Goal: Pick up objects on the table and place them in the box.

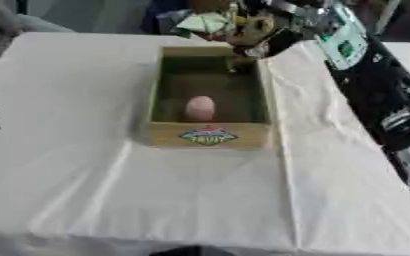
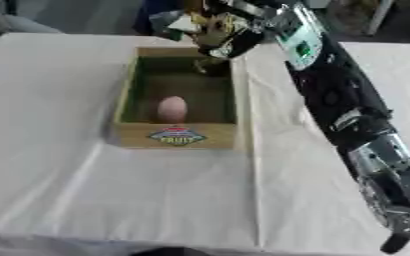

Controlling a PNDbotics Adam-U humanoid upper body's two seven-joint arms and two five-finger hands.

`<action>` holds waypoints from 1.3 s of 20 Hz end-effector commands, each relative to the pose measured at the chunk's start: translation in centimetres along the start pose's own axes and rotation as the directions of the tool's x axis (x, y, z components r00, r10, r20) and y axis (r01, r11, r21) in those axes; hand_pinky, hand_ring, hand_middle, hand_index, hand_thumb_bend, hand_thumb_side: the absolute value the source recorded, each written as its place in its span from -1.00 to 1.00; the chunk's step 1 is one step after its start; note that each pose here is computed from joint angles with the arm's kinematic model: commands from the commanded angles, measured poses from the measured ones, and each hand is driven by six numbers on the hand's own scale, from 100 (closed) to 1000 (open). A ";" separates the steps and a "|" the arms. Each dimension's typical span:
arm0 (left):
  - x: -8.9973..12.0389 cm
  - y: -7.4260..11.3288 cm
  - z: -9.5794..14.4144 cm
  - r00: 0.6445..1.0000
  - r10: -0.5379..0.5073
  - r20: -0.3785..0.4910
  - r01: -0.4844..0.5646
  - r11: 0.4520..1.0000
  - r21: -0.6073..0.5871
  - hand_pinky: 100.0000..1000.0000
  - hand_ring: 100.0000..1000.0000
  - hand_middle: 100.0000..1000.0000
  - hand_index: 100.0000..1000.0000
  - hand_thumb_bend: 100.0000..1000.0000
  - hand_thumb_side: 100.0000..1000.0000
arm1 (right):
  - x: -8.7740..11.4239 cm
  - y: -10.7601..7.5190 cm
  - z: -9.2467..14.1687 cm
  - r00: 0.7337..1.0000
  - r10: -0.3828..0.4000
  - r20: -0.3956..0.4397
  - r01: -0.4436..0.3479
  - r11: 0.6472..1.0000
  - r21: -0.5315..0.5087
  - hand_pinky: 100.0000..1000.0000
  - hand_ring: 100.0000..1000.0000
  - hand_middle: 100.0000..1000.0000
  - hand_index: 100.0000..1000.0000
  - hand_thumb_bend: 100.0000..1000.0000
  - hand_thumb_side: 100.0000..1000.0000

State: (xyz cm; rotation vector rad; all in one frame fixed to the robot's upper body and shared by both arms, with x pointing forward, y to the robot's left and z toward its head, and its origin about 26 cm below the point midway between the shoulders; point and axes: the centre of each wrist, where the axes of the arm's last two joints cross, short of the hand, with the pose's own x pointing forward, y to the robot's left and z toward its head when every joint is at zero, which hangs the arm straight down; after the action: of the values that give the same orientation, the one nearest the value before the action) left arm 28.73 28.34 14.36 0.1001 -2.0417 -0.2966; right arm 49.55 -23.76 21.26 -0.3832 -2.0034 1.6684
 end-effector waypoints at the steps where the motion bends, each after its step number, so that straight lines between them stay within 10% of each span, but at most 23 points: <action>1: 0.9 -0.1 -0.5 0.999 0.007 0.040 -0.006 1.000 -0.022 -0.05 0.07 0.02 0.51 -0.81 0.64 | -0.1 -0.4 -0.7 1.000 0.017 -0.023 -0.017 1.000 0.001 -0.55 -0.69 -0.29 -0.05 -0.47 -0.88; 8: 1.1 -0.3 -0.8 0.999 0.018 0.050 -0.017 0.999 -0.029 -0.05 0.07 0.02 0.50 -0.81 0.64 | -0.5 1.3 -0.7 0.994 0.069 -0.086 -0.066 0.997 0.034 -0.38 -0.49 -0.13 0.13 -0.33 -0.77; 11: 1.0 -0.4 -0.8 0.999 0.020 0.046 -0.019 0.999 -0.028 -0.05 0.07 0.02 0.50 -0.81 0.65 | -0.7 2.2 -0.7 0.986 0.124 -0.107 -0.114 0.989 0.098 0.11 0.11 0.28 0.56 -0.21 -0.35; 17: 0.8 -0.4 -0.7 0.999 0.019 0.037 -0.018 1.000 -0.025 -0.05 0.07 0.02 0.50 -0.81 0.66 | -1.4 3.3 0.0 0.973 0.171 -0.154 -0.134 0.964 0.229 0.47 0.57 0.62 0.76 -0.14 -0.02; 26: 0.4 -0.2 -0.3 1.000 0.014 0.015 -0.013 1.000 -0.010 -0.05 0.06 0.01 0.50 -0.80 0.67 | -1.3 0.8 1.0 0.979 0.166 -0.116 -0.156 0.983 0.093 0.47 0.55 0.62 0.72 -0.16 -0.13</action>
State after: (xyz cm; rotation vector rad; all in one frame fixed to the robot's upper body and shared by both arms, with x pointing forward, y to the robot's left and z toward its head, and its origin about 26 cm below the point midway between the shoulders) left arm 28.83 27.79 14.19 0.0618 -2.0383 -0.2972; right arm 50.07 -24.21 17.69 -0.5651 -1.7837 1.7937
